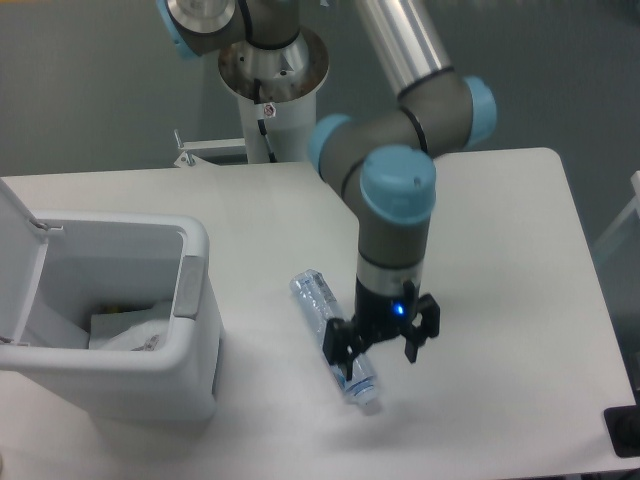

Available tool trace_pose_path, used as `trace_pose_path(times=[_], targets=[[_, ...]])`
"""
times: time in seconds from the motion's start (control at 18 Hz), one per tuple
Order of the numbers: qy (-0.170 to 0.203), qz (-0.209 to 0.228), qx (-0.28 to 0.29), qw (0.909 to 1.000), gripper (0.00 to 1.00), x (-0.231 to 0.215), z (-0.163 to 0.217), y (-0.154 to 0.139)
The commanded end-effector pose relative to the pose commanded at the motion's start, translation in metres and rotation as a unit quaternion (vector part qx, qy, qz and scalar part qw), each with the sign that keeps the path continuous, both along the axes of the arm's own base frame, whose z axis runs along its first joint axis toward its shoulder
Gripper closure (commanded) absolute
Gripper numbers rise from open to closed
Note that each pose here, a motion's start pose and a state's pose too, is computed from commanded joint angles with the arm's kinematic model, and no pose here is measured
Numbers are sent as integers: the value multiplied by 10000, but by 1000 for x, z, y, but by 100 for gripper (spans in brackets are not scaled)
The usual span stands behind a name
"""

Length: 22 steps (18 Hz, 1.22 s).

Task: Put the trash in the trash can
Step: 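Lower the gripper around the bottle's capped end and close it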

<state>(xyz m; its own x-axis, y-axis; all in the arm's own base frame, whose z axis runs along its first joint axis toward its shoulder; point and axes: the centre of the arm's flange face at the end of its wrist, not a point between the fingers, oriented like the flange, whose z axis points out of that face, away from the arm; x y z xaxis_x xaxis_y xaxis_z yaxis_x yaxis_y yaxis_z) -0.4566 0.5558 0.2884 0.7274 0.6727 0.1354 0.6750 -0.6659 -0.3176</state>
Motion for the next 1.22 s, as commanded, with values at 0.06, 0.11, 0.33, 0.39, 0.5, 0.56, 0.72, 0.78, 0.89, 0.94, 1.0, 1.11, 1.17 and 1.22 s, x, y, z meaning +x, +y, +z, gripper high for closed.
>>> trace_pose_path(times=[0.06,0.11,0.33,0.39,0.5,0.56,0.72,0.78,0.89,0.94,1.0,1.11,1.17,1.22], targets=[[-41,-12,-45,10000,0,-1,-9,2],[-89,-58,-83,9999,0,4,-16,6],[-249,-104,-484,9985,0,14,-34,4],[-231,-104,-552,9982,0,14,-35,2],[-248,-157,-670,9973,0,22,-43,4],[-257,-152,-707,9970,0,23,-46,2],[-266,-163,-745,9967,0,24,-51,3],[-276,-158,-792,9964,0,24,-56,2],[-165,-194,-979,9949,0,31,-60,6],[-156,-224,-1034,9943,0,35,-63,9],[-168,-224,-1055,9940,0,35,-65,9],[-186,-224,-1081,9937,0,35,-69,8],[-185,-232,-1081,9937,0,35,-69,9],[-180,-231,-1076,9938,0,35,-68,9]])
